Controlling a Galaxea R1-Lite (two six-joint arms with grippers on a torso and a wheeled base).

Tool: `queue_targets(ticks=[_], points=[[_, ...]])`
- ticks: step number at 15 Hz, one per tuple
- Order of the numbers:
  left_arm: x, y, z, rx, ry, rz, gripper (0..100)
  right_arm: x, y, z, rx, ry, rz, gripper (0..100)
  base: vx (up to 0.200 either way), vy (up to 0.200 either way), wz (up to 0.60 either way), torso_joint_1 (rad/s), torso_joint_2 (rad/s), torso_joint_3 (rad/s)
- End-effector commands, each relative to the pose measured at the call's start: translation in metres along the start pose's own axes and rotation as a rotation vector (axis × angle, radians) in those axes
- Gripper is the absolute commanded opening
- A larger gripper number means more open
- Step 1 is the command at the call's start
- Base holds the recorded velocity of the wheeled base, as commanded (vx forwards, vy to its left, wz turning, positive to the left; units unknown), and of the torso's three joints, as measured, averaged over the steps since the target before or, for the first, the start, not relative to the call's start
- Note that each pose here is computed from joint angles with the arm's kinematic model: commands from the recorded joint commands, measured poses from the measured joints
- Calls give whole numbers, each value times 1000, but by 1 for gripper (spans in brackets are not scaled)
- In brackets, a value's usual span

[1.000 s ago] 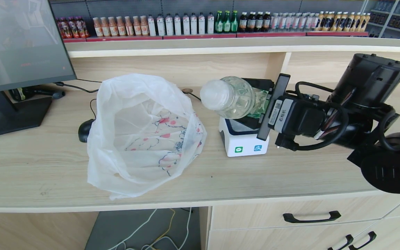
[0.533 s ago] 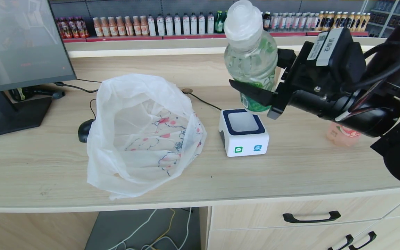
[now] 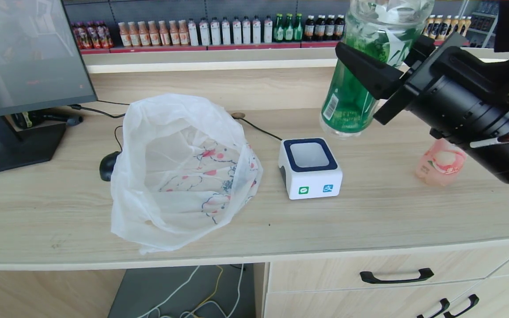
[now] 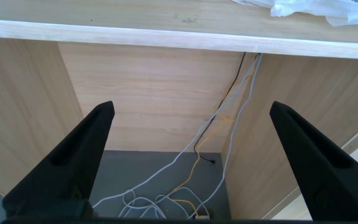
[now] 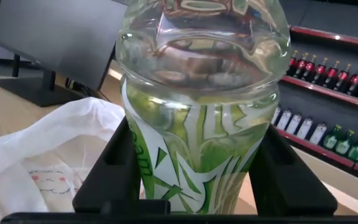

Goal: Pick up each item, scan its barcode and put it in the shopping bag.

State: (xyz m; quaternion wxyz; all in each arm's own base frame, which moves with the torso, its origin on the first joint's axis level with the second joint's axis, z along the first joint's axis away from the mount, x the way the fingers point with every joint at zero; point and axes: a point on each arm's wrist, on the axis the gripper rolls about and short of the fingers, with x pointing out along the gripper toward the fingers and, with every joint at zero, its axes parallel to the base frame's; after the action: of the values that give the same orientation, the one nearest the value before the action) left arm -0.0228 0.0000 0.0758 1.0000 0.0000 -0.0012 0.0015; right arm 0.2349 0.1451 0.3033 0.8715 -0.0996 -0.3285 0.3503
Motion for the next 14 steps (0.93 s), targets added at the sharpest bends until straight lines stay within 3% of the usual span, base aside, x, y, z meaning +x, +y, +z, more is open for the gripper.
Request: queue_targets(ticks=[1, 4, 7, 10, 14], points=[[0, 0, 0, 0, -1, 0, 100, -12, 3, 3, 72, -29, -38, 0, 0, 0, 0, 0, 0, 0], [0, 0, 0, 0, -1, 0, 100, -18, 6, -1, 116, -8, -81, 0, 0, 0, 0, 0, 0, 0], [0, 0, 0, 0, -1, 0, 100, -38, 13, -9, 163, 84, -224, 0, 0, 0, 0, 0, 0, 0], [0, 0, 0, 2, -1, -1, 100, -37, 15, -9, 168, 111, -347, 0, 0, 0, 0, 0, 0, 0], [0, 0, 0, 2, -1, 0, 100, -29, 24, -10, 179, 84, -352, 0, 0, 0, 0, 0, 0, 0]])
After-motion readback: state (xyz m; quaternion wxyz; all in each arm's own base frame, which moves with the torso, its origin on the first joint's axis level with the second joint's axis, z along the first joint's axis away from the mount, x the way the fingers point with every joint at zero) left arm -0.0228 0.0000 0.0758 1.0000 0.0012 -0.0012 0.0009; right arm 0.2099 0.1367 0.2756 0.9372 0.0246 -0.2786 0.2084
